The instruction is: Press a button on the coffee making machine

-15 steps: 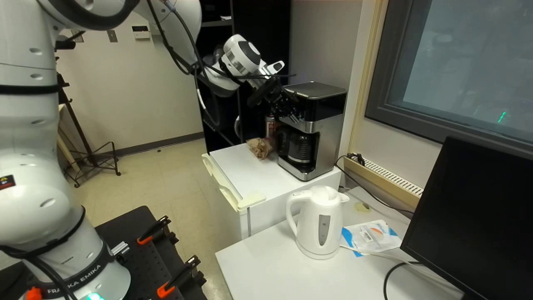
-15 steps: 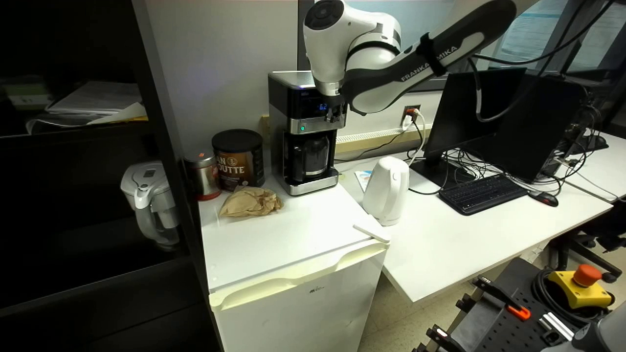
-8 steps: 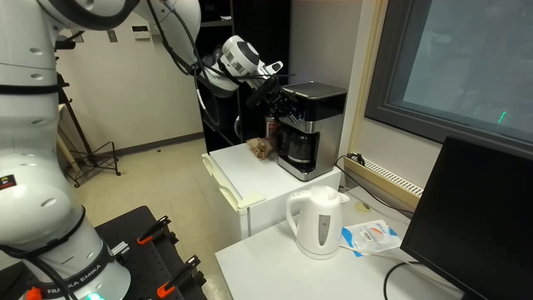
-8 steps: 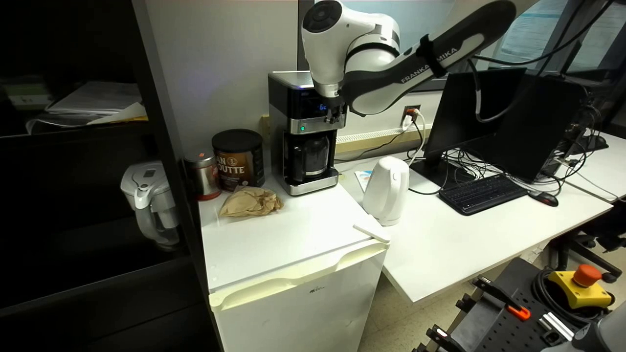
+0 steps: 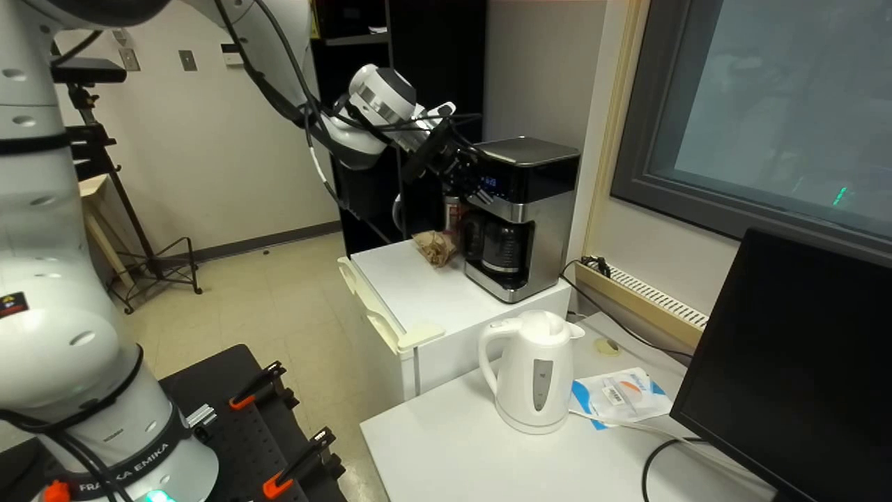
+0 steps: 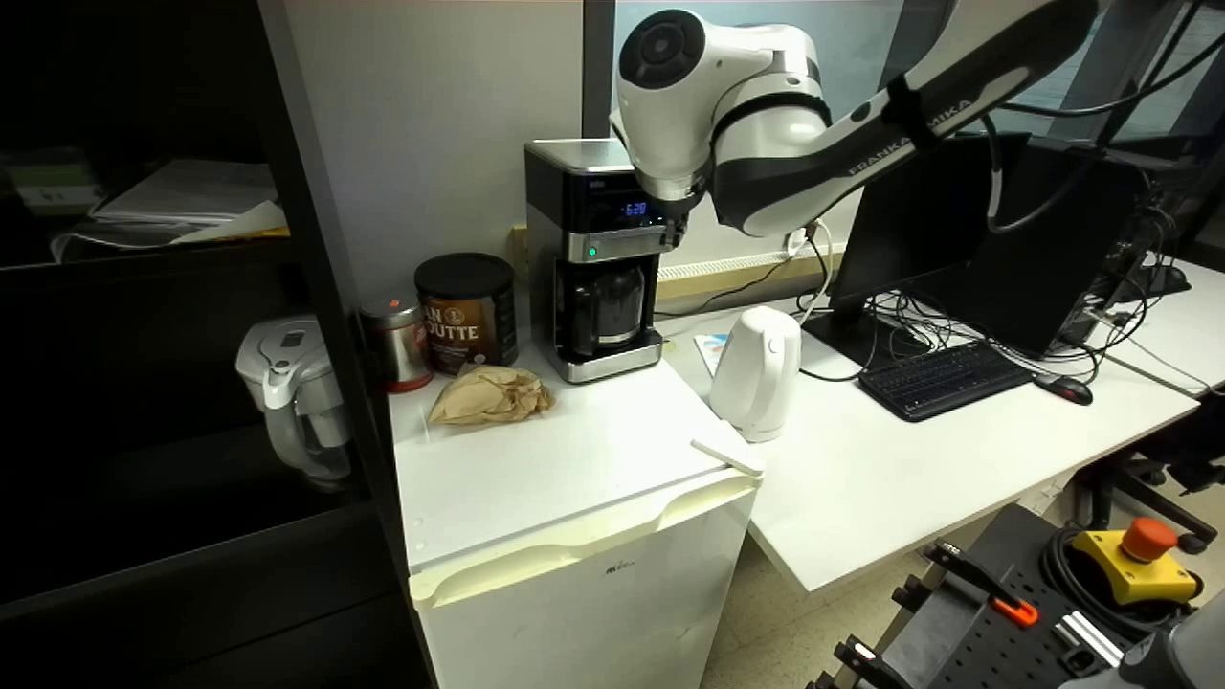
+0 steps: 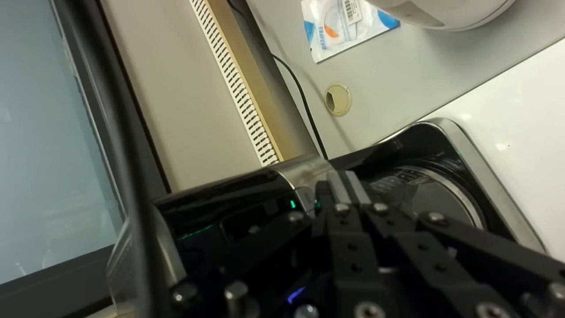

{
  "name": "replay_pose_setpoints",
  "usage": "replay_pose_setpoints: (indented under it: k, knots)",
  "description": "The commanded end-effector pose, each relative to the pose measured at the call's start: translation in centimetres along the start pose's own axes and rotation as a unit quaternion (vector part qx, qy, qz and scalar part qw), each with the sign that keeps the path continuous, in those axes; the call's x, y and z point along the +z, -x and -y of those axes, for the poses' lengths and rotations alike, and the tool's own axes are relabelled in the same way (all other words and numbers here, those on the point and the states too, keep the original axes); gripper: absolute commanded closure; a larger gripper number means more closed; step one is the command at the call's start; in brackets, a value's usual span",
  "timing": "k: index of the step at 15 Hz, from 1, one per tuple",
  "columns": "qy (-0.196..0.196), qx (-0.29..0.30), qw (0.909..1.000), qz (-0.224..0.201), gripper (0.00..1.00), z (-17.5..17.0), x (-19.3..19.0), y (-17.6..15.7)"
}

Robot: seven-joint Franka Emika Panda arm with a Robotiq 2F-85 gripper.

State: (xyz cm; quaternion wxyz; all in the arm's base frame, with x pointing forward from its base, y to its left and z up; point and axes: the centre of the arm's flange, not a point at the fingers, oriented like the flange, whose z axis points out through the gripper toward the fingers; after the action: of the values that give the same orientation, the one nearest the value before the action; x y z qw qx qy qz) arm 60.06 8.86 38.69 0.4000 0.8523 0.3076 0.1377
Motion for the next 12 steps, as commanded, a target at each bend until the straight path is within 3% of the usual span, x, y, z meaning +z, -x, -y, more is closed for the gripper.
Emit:
replay_pose_setpoints:
  k: [1, 8, 12]
  knots:
    - [0.015, -0.031, 0.9992, -0.02, 1.0, 1.1, -2.1, 2.8]
    - [0.009, -0.06, 0.9969, -0.051, 1.0, 2.6, -4.4, 4.3]
    - [-0.047, -0.075, 0.9948, -0.05, 1.0, 2.7, -5.2, 4.6]
